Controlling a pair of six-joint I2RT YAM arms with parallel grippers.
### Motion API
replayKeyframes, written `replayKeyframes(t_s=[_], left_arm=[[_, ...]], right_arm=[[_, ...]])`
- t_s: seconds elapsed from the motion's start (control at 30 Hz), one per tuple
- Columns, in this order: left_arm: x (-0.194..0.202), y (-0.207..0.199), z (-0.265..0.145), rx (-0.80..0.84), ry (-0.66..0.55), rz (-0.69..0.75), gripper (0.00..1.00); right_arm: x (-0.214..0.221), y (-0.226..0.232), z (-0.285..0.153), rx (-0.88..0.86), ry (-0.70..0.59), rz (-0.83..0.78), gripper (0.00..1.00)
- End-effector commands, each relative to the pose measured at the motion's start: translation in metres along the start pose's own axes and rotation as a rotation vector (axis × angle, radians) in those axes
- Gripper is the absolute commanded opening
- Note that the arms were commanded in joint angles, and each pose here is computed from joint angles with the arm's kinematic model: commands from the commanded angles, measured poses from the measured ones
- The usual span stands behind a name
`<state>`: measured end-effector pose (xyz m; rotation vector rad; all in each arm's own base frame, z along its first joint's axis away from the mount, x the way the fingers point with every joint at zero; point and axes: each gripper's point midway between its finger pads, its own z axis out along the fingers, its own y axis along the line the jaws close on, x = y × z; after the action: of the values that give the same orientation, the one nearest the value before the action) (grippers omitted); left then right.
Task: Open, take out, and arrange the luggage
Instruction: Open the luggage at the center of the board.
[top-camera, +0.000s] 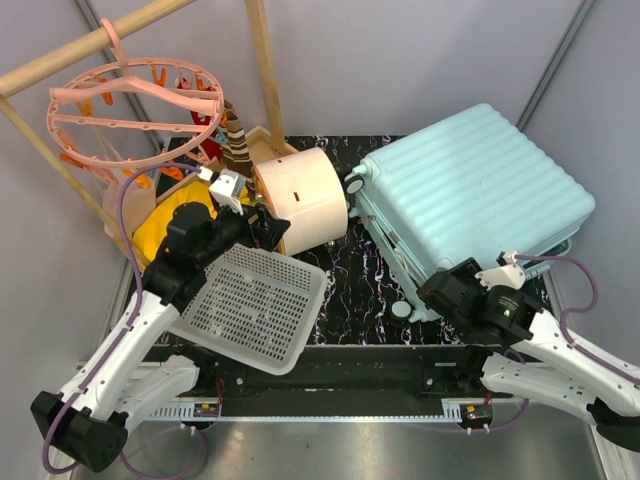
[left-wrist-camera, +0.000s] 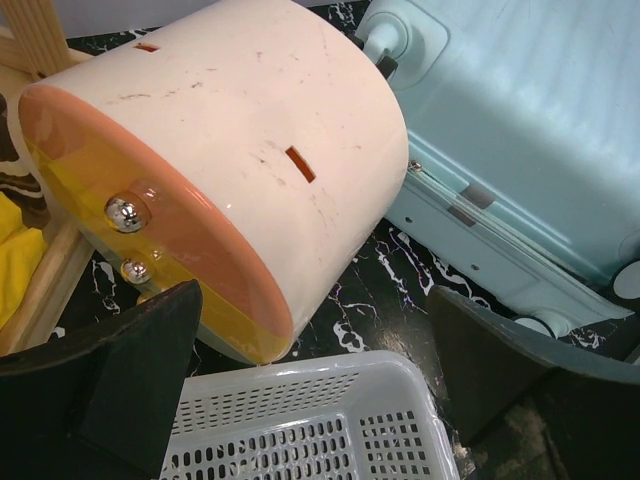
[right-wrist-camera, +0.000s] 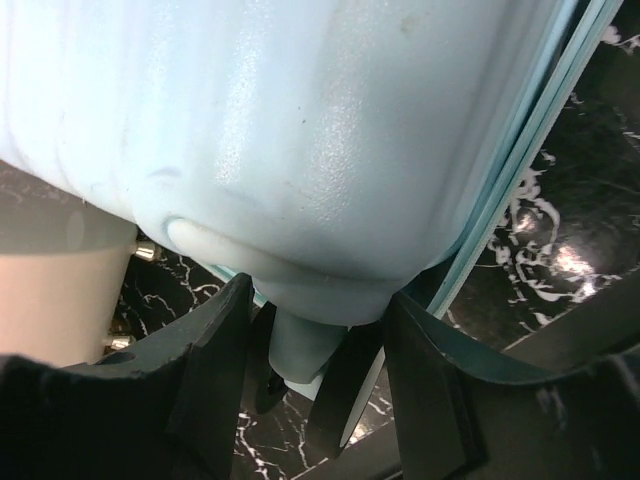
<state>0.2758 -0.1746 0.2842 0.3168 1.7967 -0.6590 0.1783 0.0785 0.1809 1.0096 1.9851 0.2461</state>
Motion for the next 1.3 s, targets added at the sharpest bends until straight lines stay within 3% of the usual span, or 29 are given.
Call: replayKeyframes(t_s=[0.0,0.2,0.37,0.6,0.63,0.67,0.9,1.03,1.17,1.2,1.23,1.27], left_arm=[[-0.034,-0.022,-0.008,0.072,-0.107,0.087,0.99],[-0.027,-0.057,-0.006,0.186,-0.1,0.195,0.98],[-0.014,-0.103,0.004,0.281,-0.06,0.198,0.95],[0.023,-0.167,0.056,0.285,0.011,0.253,0.93],[0.036,-0.178,0.09,0.275,0.032,0.245,0.9],[0.027,-0.186,0.096,0.286,0.004,0.238,0.89],[0.051,-0.199,0.141,0.292,0.038,0.273,0.85],[0.071,-0.185,0.155,0.221,0.068,0.301,0.82],[0.061,-0.182,0.144,0.211,0.042,0.284,0.86],[0.058,-0.181,0.141,0.21,0.037,0.271,0.88],[0.055,-0.18,0.138,0.211,0.032,0.256,0.92],[0.049,-0.182,0.131,0.233,0.036,0.245,0.96]], right_arm=[[-0.044,-0.024,0.0,0.031,-0.195,-0.026,0.0],[-0.066,-0.037,-0.009,0.039,-0.242,-0.027,0.0],[-0.078,-0.032,-0.019,0.005,-0.244,-0.027,0.0],[-0.1,-0.003,-0.04,-0.104,-0.256,-0.038,0.0],[-0.113,-0.012,-0.043,-0.099,-0.297,-0.057,0.0],[-0.118,-0.022,-0.045,-0.088,-0.303,-0.047,0.0],[-0.14,-0.051,-0.054,-0.103,-0.344,0.013,0.0],[-0.143,-0.054,-0.057,-0.119,-0.347,0.036,0.0],[-0.117,-0.028,-0.05,-0.126,-0.269,-0.117,0.0],[-0.109,-0.024,-0.047,-0.117,-0.245,-0.142,0.05],[-0.097,-0.021,-0.044,-0.107,-0.198,-0.169,0.34],[-0.086,-0.015,-0.04,-0.082,-0.174,-0.212,0.42]])
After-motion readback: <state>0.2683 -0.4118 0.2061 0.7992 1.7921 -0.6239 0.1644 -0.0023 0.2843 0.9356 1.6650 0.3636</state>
